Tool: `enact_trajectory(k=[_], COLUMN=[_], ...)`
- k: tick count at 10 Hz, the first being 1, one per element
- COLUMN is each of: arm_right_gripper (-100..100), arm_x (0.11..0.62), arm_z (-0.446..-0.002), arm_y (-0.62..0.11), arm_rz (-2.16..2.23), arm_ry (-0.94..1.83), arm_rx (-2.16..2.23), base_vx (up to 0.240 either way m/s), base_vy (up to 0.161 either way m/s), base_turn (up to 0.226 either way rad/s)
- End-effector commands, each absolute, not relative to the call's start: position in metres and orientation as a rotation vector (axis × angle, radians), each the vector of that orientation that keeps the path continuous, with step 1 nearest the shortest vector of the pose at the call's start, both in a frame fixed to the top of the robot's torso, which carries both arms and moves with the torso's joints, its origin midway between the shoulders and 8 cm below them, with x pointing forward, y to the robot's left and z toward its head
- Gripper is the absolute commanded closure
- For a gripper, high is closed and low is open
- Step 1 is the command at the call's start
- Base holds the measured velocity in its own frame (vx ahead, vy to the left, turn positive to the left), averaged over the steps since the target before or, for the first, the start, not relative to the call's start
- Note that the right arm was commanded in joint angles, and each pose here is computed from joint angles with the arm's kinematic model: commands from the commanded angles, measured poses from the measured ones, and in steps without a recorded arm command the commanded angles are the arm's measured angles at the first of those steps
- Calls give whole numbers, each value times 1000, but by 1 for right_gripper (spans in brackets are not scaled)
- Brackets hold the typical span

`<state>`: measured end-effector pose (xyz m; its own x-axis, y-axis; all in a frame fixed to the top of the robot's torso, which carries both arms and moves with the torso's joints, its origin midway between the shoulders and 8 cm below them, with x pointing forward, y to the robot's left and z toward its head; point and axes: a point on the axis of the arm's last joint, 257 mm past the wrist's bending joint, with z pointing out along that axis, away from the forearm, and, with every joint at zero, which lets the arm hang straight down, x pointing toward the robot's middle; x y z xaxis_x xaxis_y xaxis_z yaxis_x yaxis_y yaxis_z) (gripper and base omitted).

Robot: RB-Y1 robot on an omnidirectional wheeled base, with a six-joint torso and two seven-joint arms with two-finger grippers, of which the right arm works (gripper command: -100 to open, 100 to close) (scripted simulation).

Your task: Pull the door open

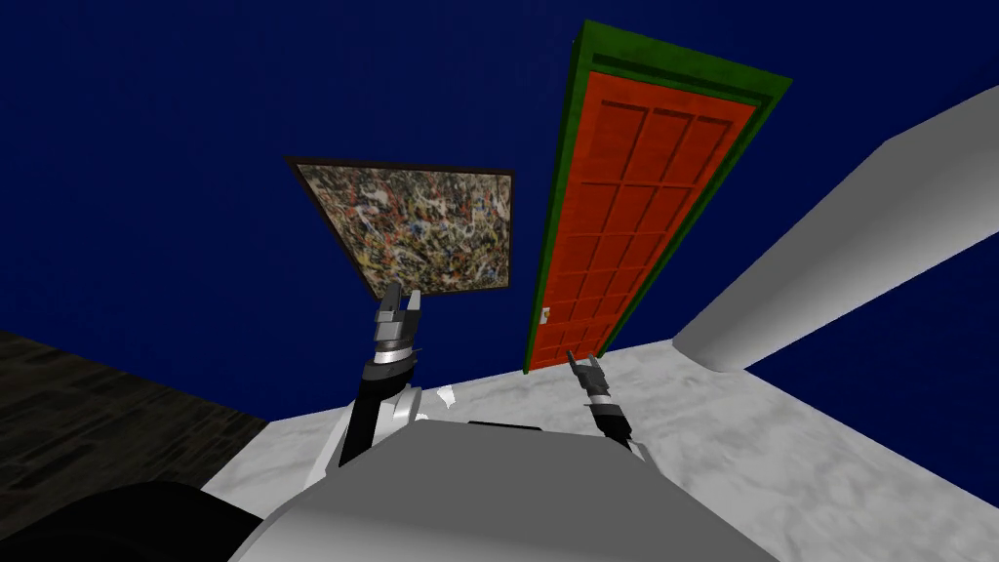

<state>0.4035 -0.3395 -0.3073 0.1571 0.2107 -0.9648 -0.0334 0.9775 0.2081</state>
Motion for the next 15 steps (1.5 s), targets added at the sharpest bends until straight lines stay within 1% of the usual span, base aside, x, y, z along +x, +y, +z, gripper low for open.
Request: enact_trajectory(k=[1, 8, 12, 15], arm_right_gripper=[-100, -100, -100, -100], arm_x=[401, 396, 392, 389], arm_z=[-320, -354, -381, -395], arm_y=[-336, -322, -303, -288], arm_rz=[144, 77, 44, 34], arm_ry=[1428, 1492, 1538, 1562], arm_rx=[121, 50, -1, -25], base_vx=[119, 80, 98, 87], base_vy=[-99, -85, -129, -93], base_turn=[145, 108, 145, 86])
